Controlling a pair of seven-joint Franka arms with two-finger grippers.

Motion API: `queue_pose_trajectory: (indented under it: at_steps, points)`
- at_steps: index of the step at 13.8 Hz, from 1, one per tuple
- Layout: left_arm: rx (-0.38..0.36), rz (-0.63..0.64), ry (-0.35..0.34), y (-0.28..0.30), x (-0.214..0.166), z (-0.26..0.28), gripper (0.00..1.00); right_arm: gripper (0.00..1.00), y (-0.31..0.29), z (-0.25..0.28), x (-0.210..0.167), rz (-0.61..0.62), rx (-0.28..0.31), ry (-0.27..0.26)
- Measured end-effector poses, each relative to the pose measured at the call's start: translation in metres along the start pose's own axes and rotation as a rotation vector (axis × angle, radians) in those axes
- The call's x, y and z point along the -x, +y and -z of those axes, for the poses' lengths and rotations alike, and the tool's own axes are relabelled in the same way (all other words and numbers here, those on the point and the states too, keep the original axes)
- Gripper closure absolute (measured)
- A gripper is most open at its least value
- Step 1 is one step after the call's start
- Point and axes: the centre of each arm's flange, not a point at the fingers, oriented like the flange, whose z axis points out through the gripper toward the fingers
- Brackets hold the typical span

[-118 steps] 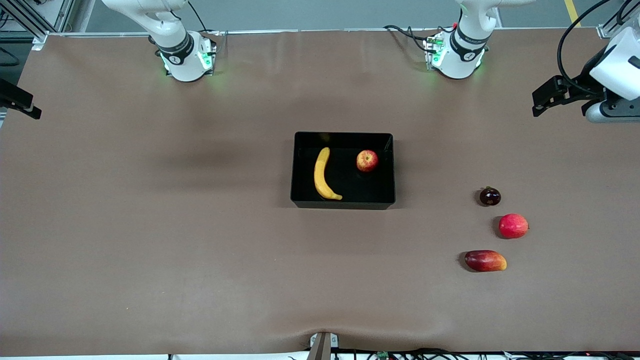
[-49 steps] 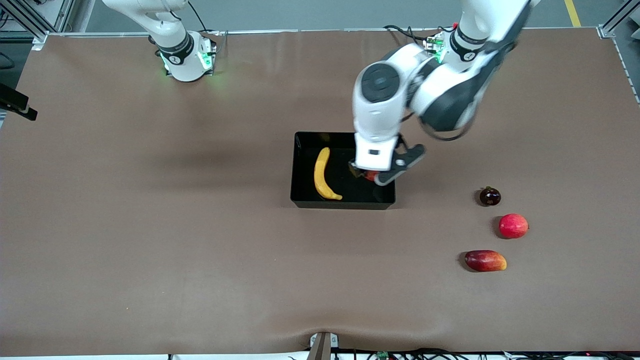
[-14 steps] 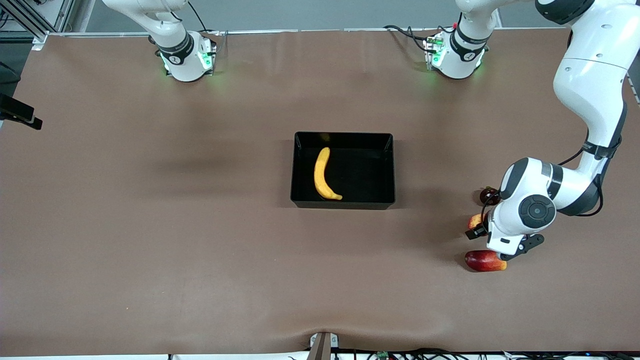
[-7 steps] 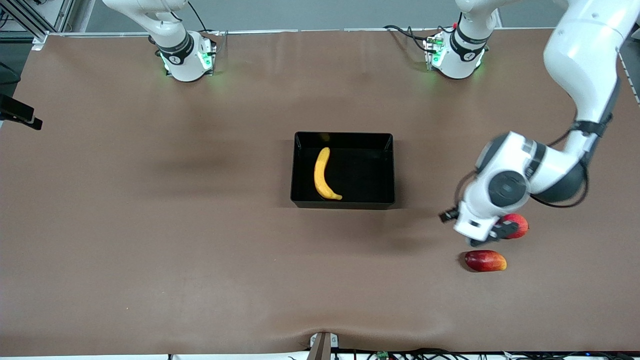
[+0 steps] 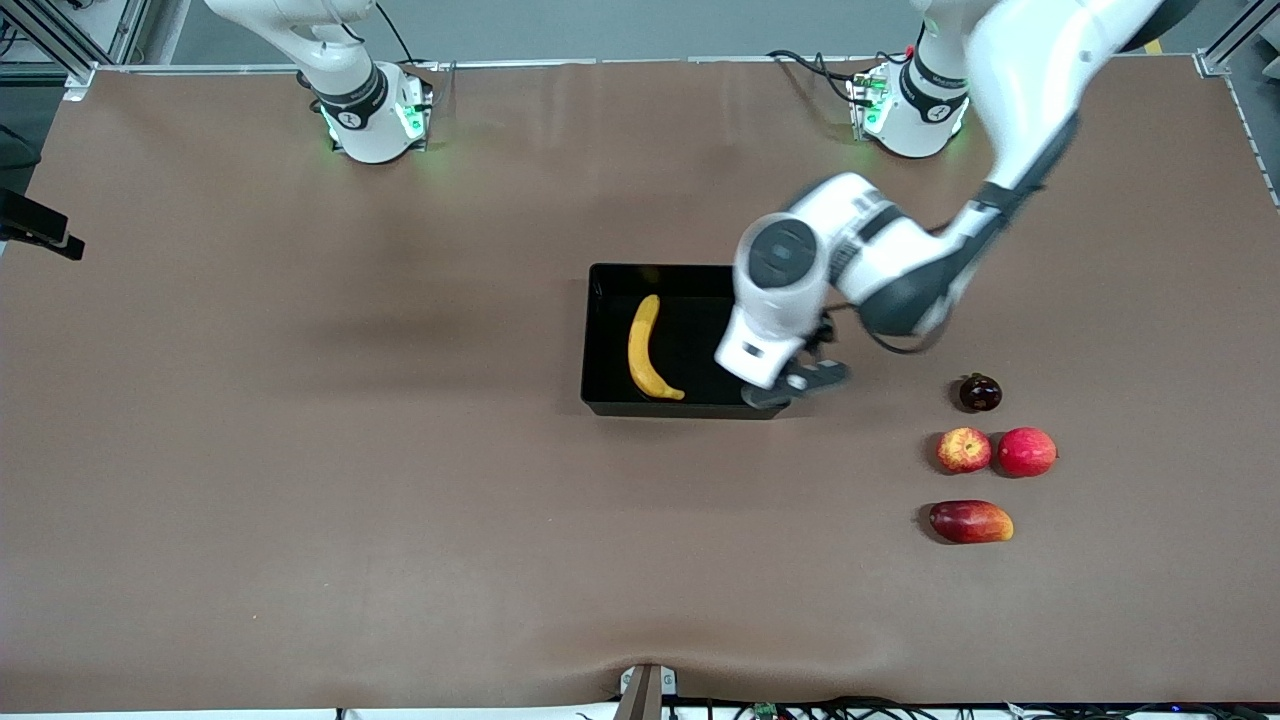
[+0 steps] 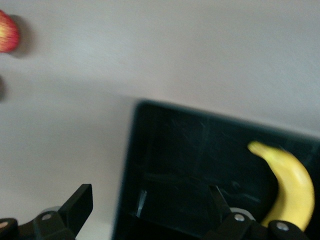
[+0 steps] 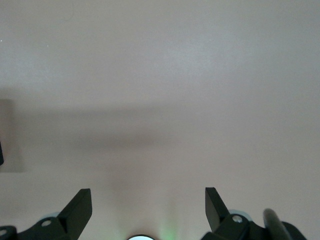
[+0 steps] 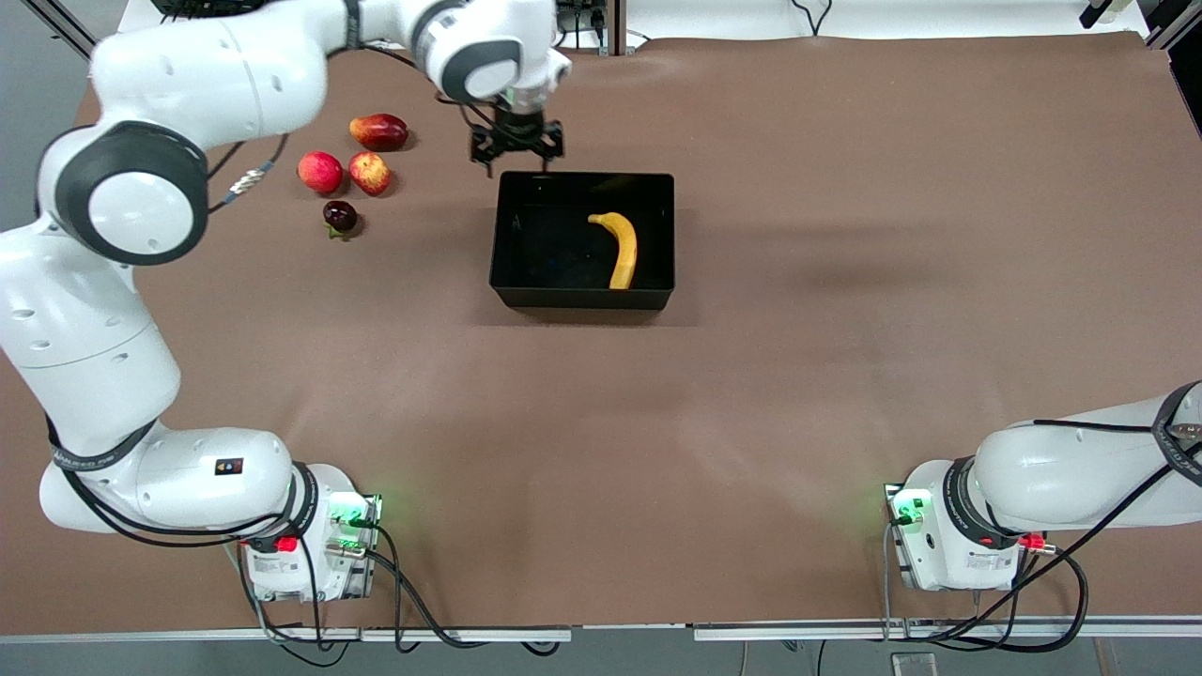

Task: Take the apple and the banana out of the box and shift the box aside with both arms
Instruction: 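Reach the left gripper into the tray and grasp the yellow banana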

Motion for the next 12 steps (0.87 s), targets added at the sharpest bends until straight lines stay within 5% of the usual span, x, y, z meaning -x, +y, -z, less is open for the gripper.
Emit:
queue_pose_trajectory:
  at_steps: [3, 12]
  points:
    - [0.094, -0.076, 0.024, 0.053, 0.033, -0.017, 0.00, 0.00, 0.003, 0.000, 0.000, -0.005, 0.000, 0.000]
    - [0.200, -0.125, 0.010, 0.106, 0.057, -0.096, 0.00, 0.00, 0.004, -0.010, -0.006, -0.007, -0.001, -0.019]
